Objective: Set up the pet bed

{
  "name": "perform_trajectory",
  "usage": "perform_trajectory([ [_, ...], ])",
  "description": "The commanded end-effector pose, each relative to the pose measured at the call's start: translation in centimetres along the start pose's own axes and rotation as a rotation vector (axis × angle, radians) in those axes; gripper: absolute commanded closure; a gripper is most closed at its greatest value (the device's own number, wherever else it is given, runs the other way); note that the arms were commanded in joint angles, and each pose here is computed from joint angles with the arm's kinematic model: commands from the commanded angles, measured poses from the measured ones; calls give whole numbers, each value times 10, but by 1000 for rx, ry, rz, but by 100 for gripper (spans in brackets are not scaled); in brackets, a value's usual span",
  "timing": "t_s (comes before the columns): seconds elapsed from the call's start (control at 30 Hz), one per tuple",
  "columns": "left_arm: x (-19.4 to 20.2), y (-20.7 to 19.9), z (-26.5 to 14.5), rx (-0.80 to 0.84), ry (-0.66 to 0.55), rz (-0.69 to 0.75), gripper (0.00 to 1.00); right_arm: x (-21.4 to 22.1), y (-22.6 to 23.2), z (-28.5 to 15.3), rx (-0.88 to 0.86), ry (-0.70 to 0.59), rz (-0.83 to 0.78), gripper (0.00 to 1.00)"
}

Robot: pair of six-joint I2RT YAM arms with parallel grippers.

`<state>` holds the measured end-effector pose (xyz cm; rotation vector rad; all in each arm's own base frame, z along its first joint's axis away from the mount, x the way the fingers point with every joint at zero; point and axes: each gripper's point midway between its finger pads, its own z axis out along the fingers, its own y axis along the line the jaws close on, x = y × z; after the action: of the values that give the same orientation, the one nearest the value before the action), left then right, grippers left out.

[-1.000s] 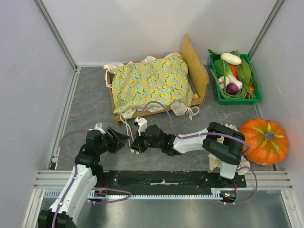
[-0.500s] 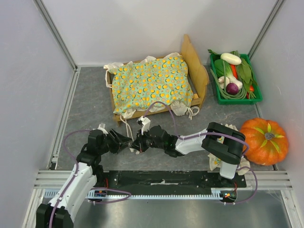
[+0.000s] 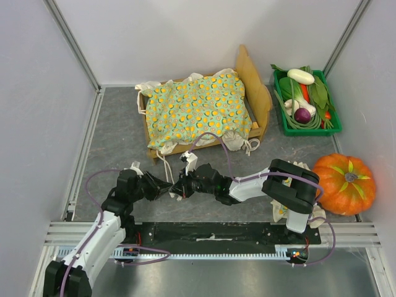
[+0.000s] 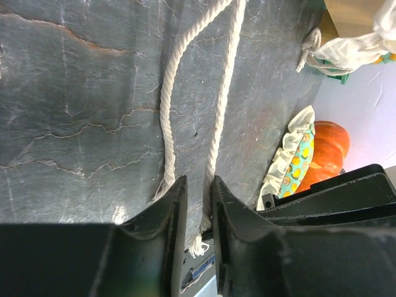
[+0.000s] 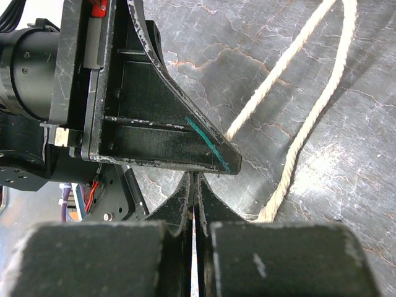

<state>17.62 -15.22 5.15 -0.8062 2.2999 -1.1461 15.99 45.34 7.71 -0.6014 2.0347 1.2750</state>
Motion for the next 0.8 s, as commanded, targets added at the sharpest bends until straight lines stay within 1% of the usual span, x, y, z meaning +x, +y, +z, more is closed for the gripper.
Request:
perform_trajectory([
  [0.0, 1, -10, 2, 37, 10, -14, 77, -8, 6, 2, -31, -34, -3, 100],
  [0.03, 1, -11, 2, 38, 11, -14, 80, -7, 6, 2, -28, -30, -3, 100],
  [0.07, 0, -12, 3, 37, 9, -13, 86, -5, 4, 2, -20, -25, -2, 100],
  [0.17, -1, -11, 3, 34, 1, -12, 98, -4, 1, 1, -6, -22, -6, 100],
  [0.2, -2, -10, 3, 31, -2, -13, 98, -4, -1, 0, -4, -18, -5, 100],
  [0.23, -2, -10, 3, 27, -4, -14, 98, -7, 2, -2, -13, -25, -5, 96],
  [0.27, -3, -8, 4, 18, -10, -18, 98, -11, 0, -5, -11, -34, -5, 84],
  [0.33, -4, -6, 4, 8, -16, -13, 98, -21, -6, -16, 13, -60, -1, 75],
  [0.37, -6, -4, 5, -4, -25, -10, 98, -28, -12, -21, 25, -75, 2, 66],
  [0.4, -8, -3, 5, -15, -32, -11, 98, -28, -18, -26, 38, -75, 6, 62],
  [0.43, -9, -3, 5, -21, -38, -3, 98, -35, -21, -31, 44, -89, 1, 55],
  [0.47, -11, -2, 5, -28, -46, -1, 98, -38, -28, -34, 60, -92, 4, 52],
  [0.6, -19, -4, 6, -64, -65, 29, 98, -40, -44, -29, 115, -63, -20, 51],
  [0.63, -20, -3, 7, -74, -65, 39, 98, -23, -61, -28, 189, 14, -10, 51],
  [0.7, -25, -5, 6, -84, -80, 50, 98, -21, -66, -17, 223, 55, -63, 51],
  [0.73, -25, -3, 7, -99, -78, 62, 98, -12, -73, -19, 263, 98, -70, 51],
  [0.77, -28, -2, 6, -113, -89, 68, 98, -12, -71, -17, 276, 98, -103, 51],
])
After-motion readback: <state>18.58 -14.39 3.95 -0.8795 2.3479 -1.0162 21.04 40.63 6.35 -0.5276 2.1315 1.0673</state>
